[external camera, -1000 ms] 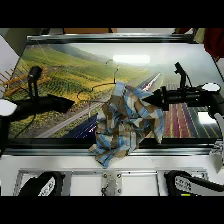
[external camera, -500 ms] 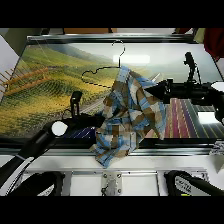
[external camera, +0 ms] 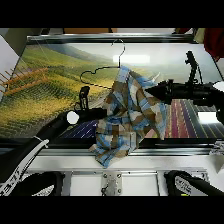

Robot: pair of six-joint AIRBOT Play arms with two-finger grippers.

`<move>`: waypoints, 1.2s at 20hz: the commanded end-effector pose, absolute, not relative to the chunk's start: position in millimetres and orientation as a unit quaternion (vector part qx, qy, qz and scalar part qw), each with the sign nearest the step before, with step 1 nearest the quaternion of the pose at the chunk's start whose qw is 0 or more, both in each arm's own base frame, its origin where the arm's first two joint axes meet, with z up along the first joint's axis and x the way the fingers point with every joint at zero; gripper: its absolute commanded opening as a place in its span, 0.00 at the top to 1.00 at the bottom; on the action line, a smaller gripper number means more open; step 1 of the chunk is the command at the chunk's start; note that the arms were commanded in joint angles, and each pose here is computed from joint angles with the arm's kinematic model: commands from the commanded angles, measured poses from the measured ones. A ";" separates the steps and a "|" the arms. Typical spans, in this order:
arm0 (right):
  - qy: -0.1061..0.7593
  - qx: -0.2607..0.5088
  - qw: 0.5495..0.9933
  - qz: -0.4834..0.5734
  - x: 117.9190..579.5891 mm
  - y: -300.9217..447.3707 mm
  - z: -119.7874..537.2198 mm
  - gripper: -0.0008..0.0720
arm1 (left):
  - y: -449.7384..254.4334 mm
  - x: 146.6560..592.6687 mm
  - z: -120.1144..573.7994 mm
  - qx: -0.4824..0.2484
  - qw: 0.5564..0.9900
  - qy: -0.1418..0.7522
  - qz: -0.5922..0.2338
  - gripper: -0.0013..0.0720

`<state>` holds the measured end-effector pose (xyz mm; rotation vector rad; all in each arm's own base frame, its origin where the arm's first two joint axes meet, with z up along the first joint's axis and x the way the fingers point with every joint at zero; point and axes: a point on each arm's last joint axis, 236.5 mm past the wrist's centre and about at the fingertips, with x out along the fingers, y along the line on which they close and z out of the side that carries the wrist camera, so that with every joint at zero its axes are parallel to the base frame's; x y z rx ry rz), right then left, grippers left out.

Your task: Fold the clothes and pants, and hang the long-sleeved shirts on hangers.

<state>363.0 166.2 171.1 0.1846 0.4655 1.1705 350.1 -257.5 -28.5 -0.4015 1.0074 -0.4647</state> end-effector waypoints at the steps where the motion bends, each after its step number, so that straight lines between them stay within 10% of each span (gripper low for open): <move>1: 0.222 0.084 0.782 0.576 336.1 173.0 185.2 0.97 | -216.4 370.3 -25.3 -0.213 0.817 0.503 -0.187 0.96; 24: 0.329 0.015 0.801 0.500 334.6 144.9 136.9 0.97 | -122.7 400.1 38.2 -0.122 0.825 0.517 -0.192 0.97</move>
